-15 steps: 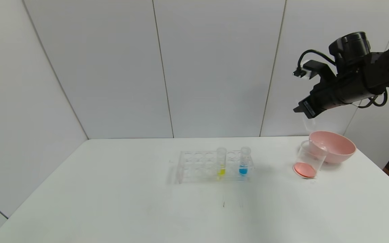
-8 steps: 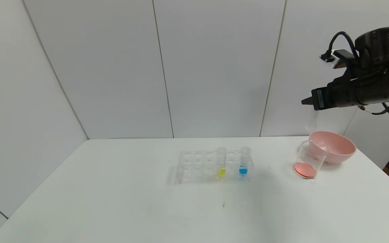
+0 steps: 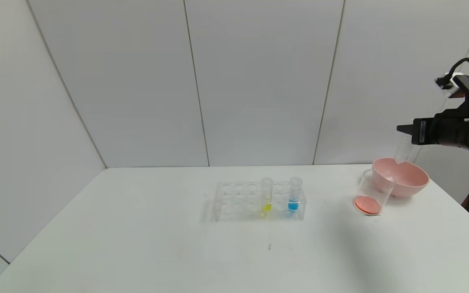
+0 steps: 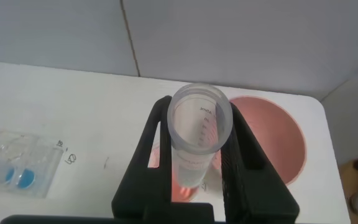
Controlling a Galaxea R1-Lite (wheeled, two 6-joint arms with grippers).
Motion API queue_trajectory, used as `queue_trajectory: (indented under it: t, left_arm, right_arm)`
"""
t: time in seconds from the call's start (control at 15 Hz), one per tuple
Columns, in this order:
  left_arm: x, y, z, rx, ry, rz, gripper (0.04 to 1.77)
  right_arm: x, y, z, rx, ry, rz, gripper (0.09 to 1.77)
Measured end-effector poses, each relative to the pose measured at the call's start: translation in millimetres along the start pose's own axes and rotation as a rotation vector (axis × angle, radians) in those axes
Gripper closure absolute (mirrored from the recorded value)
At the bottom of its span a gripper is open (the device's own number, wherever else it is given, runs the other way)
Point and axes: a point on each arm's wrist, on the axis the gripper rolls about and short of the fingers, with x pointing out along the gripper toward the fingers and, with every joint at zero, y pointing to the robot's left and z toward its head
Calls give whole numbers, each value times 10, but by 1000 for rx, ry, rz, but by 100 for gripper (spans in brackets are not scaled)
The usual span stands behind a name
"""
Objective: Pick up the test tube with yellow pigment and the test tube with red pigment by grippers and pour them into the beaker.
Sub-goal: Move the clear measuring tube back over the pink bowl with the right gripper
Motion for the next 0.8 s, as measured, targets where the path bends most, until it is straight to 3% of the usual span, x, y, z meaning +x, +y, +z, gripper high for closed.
queue_trajectory:
  t: [0.33, 0.67, 0.8]
  left_arm:
    - [0, 0, 0, 0, 0, 0, 9]
    - [0, 0, 0, 0, 0, 0, 9]
    - [0, 0, 0, 0, 0, 0, 9]
  right_arm:
    - [194, -438, -160, 33, -75, -109, 135]
    - [581, -616, -428, 33, -127, -136, 135]
    - [739, -665, -571, 38, -109, -144, 135]
